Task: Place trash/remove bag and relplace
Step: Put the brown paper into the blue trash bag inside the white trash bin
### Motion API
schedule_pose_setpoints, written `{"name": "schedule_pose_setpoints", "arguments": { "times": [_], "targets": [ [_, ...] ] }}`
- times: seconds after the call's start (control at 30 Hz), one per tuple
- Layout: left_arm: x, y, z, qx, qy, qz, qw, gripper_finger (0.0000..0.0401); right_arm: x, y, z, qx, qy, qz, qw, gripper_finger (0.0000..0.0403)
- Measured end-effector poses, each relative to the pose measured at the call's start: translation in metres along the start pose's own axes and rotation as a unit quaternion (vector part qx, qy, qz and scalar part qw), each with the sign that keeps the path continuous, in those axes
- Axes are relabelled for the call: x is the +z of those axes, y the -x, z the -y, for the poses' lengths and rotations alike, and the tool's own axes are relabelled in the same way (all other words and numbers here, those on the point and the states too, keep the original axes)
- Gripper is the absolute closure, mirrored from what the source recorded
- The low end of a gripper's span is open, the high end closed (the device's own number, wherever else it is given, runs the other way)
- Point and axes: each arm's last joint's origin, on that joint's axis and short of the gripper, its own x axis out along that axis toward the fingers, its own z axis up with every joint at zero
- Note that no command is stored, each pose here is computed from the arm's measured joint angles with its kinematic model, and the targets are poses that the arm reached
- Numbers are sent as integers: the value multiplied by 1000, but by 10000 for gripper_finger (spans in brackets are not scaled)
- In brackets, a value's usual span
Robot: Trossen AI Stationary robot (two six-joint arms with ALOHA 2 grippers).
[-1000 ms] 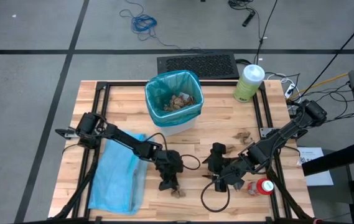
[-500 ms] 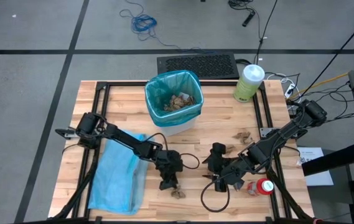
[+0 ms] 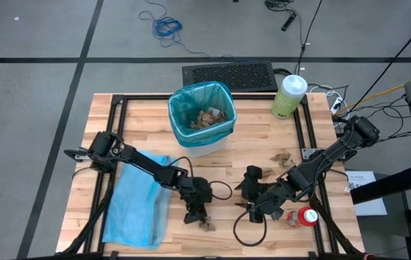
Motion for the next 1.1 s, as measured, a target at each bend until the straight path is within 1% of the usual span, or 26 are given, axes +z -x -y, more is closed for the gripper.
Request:
{"name": "schedule_pose_setpoints", "arguments": {
  "times": [0.17,0.27,0.4,0.5,0.57,0.63,0.67,0.83,1.0,1.1],
  "targets": [
    [-4,-11,-10,0,8,-1,1000,270,0,0,0,0,0,0,1000,165],
    [-3,-14,-10,-13,9,7,1000,270,0,0,0,0,0,0,1000,165],
    [-3,-14,-11,-2,7,10,1000,276,0,0,0,0,-1,0,1000,165],
    [-3,-14,-12,9,0,12,1000,303,0,0,0,0,0,0,1000,165],
    [-4,-14,-12,15,-4,13,1000,335,0,0,0,0,0,0,1000,165],
    [-4,-14,-13,17,-3,13,1000,374,0,0,0,0,0,0,1000,165],
    [-4,-14,-13,18,-2,13,1000,387,0,0,0,0,0,0,1000,165],
    [-3,-13,-14,23,1,14,1000,397,0,0,0,0,4,0,1000,165],
    [-3,-12,-15,25,5,14,1000,399,0,0,0,0,8,0,1000,165],
    [-2,-6,-16,32,9,10,999,400,0,0,0,0,8,0,1000,165]
  ]
}}
